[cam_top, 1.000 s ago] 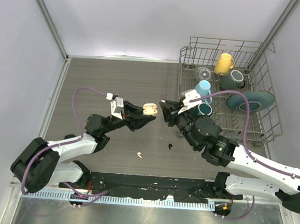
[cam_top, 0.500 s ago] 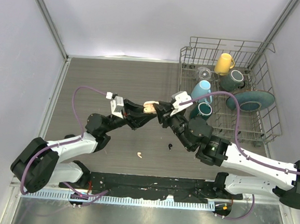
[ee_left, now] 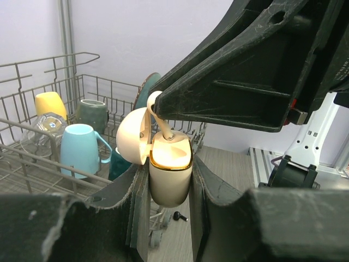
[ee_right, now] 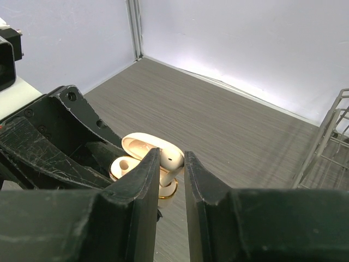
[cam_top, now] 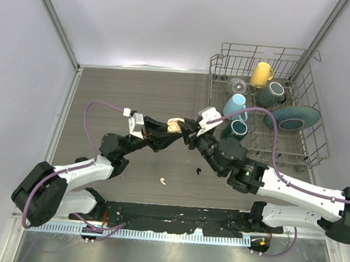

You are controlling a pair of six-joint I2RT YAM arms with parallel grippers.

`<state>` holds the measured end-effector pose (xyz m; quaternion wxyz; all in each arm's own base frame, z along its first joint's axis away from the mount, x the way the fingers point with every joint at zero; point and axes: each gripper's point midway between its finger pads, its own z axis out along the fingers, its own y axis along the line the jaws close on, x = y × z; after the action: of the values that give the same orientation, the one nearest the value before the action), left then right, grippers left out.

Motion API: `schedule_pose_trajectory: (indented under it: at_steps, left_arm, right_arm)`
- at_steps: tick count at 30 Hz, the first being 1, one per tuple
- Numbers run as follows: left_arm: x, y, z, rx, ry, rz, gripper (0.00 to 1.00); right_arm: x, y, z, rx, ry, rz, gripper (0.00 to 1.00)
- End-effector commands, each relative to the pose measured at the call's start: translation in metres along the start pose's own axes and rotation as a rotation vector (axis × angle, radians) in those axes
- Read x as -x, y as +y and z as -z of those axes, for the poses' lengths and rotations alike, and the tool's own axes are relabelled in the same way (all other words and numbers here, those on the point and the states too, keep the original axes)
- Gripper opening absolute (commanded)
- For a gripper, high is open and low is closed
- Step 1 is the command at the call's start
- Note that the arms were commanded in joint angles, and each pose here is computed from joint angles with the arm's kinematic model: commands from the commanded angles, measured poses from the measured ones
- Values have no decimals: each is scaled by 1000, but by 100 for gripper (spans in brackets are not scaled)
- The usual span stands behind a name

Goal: Insert the wireless bluetooth earbuds into the charging case
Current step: Place the earbud in the charging case.

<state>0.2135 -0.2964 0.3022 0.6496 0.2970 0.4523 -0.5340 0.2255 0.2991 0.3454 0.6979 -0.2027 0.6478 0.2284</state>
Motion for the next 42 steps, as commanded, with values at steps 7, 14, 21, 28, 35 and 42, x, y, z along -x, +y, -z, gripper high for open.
schedule_pose_trajectory:
  at_steps: [7, 14, 21, 28, 35, 42]
  left_arm:
    - [37, -1, -8, 8, -106, -72, 0]
    - [35, 0, -7, 18, -106, -65, 0]
    - [36, -1, -6, 17, -109, -66, 0]
    - [31, -3, -6, 3, -91, -63, 0]
    - [18, -5, -5, -22, -31, -68, 0]
    - [15, -5, -5, -22, -12, -81, 0]
  right_arm:
    - [8, 3, 13, 62, -35, 27, 1]
    - [0, 15, 15, 132, -5, 34, 1]
    - [-10, 20, 13, 150, 33, 46, 1]
    - [1, 5, 13, 81, -8, 67, 1]
    - [9, -3, 10, 36, -26, 105, 1]
    - [9, -5, 10, 26, -28, 127, 1]
